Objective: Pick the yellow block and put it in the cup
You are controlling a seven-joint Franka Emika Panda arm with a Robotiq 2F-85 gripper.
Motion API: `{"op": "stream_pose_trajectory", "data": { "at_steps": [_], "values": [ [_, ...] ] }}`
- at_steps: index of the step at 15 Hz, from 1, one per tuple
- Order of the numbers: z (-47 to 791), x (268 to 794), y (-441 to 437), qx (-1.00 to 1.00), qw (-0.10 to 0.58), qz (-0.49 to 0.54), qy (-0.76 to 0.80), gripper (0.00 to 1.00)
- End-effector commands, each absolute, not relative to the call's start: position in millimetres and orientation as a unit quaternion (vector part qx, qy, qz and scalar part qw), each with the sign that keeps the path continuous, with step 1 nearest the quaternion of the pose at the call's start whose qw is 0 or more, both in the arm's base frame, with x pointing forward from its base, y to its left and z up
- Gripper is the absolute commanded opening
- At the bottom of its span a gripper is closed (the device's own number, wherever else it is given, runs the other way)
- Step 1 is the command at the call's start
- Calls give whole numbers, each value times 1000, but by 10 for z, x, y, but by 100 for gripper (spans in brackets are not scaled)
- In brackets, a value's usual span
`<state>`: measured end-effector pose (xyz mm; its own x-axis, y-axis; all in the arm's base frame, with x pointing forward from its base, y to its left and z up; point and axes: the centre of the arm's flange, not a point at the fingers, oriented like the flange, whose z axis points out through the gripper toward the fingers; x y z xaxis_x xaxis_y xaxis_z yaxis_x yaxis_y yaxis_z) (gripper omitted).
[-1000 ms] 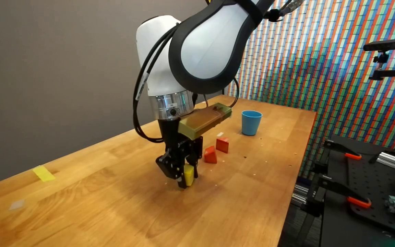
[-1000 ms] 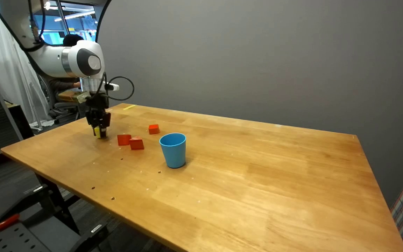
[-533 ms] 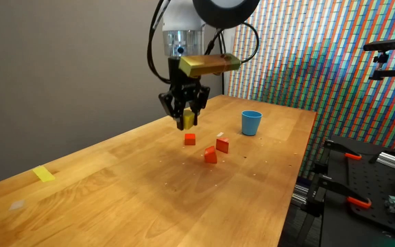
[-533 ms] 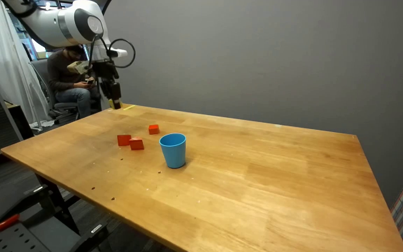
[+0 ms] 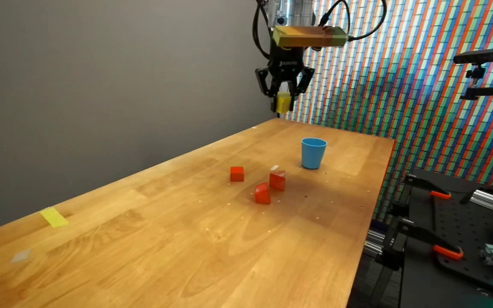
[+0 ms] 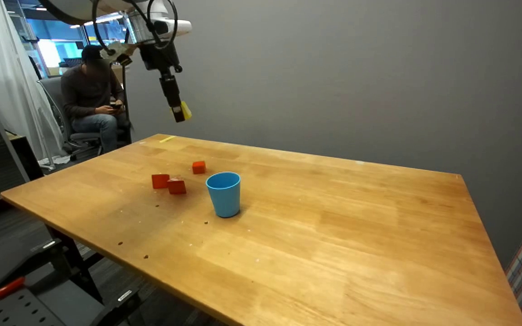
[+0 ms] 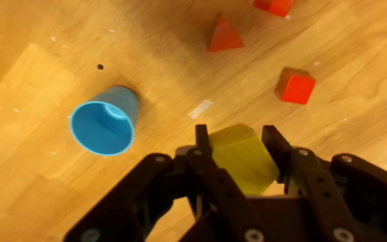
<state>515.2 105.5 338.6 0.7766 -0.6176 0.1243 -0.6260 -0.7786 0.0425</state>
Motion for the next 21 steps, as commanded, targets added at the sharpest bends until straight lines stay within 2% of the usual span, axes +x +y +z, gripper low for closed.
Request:
{"op": "stream_pose_trajectory", "data": {
  "at_steps": [1,5,11,15,21],
  "values": [
    [3404,4848,494,903,47,46,-424,18],
    [3071,4855,8,853,57,4,-519,18],
    [2649,4929,-247,817,32,-35,-574,18],
    [2458,4994,-290,812,44,-28,-581,18],
    [2319,5083,-465,797,25,5,-603,18]
  ]
}}
